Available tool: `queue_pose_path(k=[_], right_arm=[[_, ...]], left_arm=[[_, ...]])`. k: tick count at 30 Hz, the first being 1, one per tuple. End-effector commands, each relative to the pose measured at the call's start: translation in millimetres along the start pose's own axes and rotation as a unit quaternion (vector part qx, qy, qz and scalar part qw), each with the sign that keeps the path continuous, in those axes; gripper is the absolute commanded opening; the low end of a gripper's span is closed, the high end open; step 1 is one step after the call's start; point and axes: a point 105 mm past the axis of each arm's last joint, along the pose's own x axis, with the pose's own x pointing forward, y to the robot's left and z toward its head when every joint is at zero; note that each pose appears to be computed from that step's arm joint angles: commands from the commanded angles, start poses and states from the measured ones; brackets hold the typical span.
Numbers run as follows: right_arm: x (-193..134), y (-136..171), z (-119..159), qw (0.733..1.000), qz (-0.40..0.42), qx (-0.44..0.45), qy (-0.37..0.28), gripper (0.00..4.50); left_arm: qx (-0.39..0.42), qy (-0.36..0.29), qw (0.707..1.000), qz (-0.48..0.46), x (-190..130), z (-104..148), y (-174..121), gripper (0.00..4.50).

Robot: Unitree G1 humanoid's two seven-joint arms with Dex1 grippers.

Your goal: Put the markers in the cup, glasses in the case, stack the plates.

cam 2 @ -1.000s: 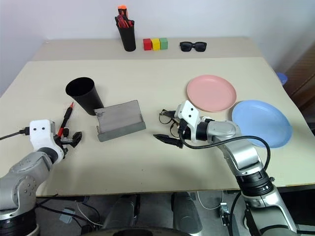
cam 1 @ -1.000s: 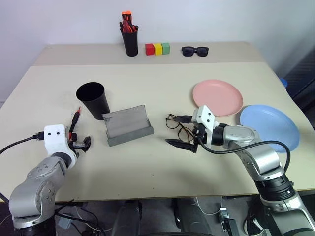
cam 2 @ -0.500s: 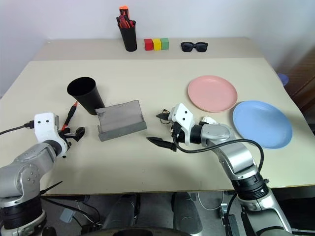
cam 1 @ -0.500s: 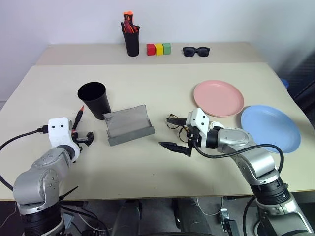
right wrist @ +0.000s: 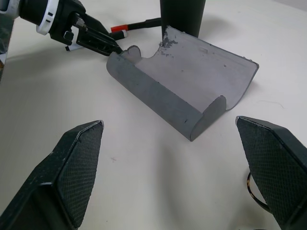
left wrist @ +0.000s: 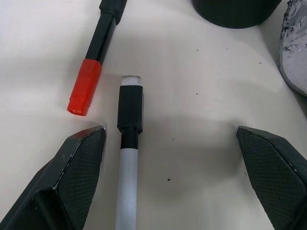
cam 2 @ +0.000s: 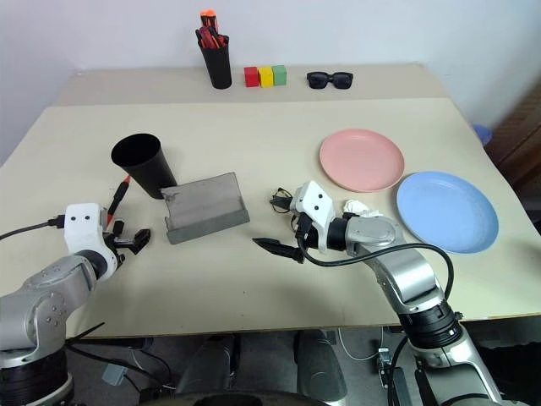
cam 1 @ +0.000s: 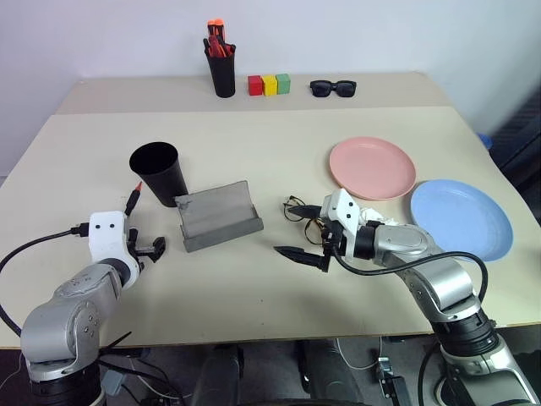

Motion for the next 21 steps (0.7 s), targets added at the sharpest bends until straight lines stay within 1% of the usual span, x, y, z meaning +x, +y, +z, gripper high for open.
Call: queue_pose_path(k=[1, 4, 5, 6, 7, 11, 13, 14, 17, 20, 21], right_arm=[[-0.5, 4.0, 15.9, 0.999, 0.009, -0.023, -0.023, 4.50], [0.2, 7.8, 21.9, 0.999, 0.025, -0.022, -0.033, 4.50], [0.1, 9.9, 24.3, 0.999, 0.033, -0.019, -0.037, 4.50], [-0.6, 13.3, 28.2, 0.998, 0.047, -0.017, -0.044, 4.50], [-1.2, 15.8, 30.8, 0.997, 0.056, -0.016, -0.048, 4.50], [-2.2, 18.0, 33.6, 0.996, 0.064, -0.021, -0.050, 4.50], [-2.4, 16.9, 32.7, 0.997, 0.061, -0.023, -0.048, 4.50], [-2.6, 16.5, 32.2, 0.997, 0.060, -0.024, -0.047, 4.50], [-3.6, 15.7, 32.3, 0.997, 0.059, -0.025, -0.048, 4.50], [-4.5, 13.3, 37.2, 0.996, 0.057, -0.029, -0.057, 4.50], [-4.4, 12.3, 39.0, 0.996, 0.056, -0.031, -0.061, 4.50]], left_arm=[[-0.006, 0.004, 1.000, 0.014, 4.7, 3.1, 1.7, 4.45], [-0.016, 0.004, 1.000, 0.021, 10.6, 8.8, 2.1, 4.45], [-0.019, 0.005, 0.999, 0.025, 12.4, 10.0, 3.5, 3.93], [-0.021, 0.008, 0.999, 0.030, 14.2, 11.2, 4.8, 3.64], [-0.022, 0.010, 0.999, 0.032, 15.3, 11.8, 5.6, 3.22], [-0.018, 0.009, 0.999, 0.030, 15.9, 13.3, 5.0, 1.20], [-0.015, 0.006, 1.000, 0.026, 14.5, 14.7, 4.4, 0.28], [-0.012, 0.003, 1.000, 0.022, 12.3, 16.0, 4.8, 0.03], [-0.008, -0.033, 0.999, -0.003, 0.5, 27.8, 8.0, 0.03], [0.011, -0.106, 0.991, -0.075, -21.8, 50.6, 2.4, 0.03], [0.018, -0.121, 0.988, -0.093, -27.4, 54.6, 0.2, 0.03]])
